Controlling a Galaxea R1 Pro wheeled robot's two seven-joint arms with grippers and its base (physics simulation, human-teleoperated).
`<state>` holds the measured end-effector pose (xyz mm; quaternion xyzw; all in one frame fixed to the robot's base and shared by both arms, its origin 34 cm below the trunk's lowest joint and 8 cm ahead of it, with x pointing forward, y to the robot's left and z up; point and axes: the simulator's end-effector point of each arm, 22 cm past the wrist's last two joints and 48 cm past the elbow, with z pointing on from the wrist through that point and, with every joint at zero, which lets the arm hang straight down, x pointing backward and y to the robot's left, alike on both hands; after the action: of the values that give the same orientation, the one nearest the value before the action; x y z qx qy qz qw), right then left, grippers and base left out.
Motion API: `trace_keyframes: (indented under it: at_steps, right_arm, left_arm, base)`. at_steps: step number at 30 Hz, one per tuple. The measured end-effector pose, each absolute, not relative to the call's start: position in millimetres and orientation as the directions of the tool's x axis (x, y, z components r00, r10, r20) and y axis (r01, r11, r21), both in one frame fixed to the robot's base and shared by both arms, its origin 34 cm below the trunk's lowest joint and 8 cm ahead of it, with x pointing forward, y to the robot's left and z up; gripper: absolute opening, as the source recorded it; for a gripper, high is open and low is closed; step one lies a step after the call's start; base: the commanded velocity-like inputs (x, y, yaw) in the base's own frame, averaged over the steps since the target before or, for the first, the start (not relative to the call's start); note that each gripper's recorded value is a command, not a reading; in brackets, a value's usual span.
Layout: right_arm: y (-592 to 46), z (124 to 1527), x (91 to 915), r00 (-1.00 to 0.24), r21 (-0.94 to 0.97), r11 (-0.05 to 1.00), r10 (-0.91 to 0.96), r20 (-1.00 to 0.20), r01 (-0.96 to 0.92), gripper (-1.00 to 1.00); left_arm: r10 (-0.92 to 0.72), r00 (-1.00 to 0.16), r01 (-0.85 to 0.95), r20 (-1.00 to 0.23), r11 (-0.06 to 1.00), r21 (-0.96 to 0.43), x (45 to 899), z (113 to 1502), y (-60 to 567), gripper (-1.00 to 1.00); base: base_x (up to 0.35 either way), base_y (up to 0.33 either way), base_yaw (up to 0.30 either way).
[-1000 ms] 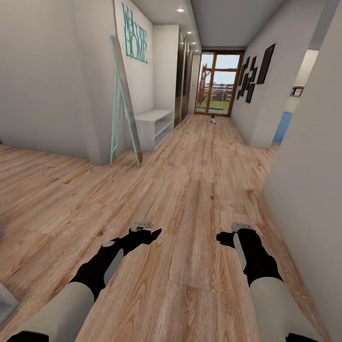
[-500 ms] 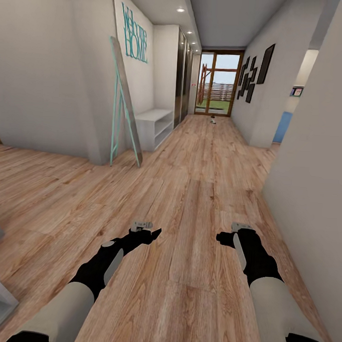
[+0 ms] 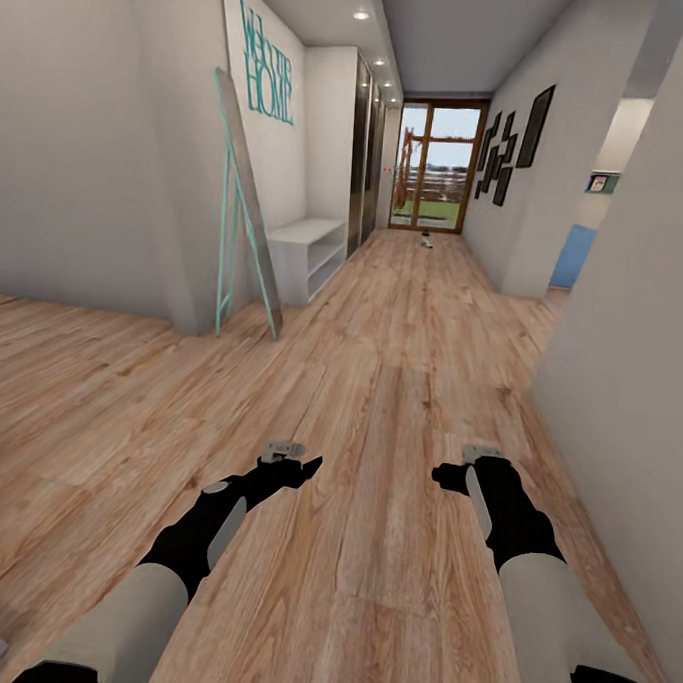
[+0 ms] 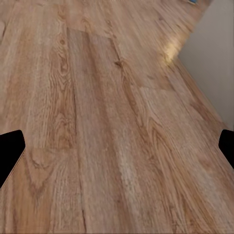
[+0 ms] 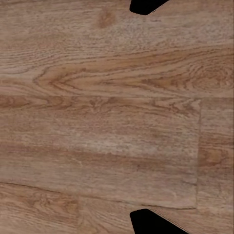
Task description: Pick up the two gym shoes and the two sandals from the corridor floor and place them onto the hallstand (shoe rack) in the corridor, making sure they are on the rack and not on the floor. Arrange them so the two gym shoes are next to each other and the two sandals are next to each other.
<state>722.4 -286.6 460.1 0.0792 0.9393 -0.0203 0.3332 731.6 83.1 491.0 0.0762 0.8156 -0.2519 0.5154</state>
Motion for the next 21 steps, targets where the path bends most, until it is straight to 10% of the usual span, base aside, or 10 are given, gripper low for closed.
trace_keyframes:
  at_steps: [21]
  right_arm:
    - [-286.8, 460.2, 722.4, -0.765, 0.013, 0.987, 0.134, -0.63, 0.162, 1.0]
  left_arm:
    - [-0.135, -0.457, 0.384, -0.879, 0.861, -0.333, 731.6, 490.9, 83.0, 1.0]
  base:
    - [0.346, 0.0, 0.0]
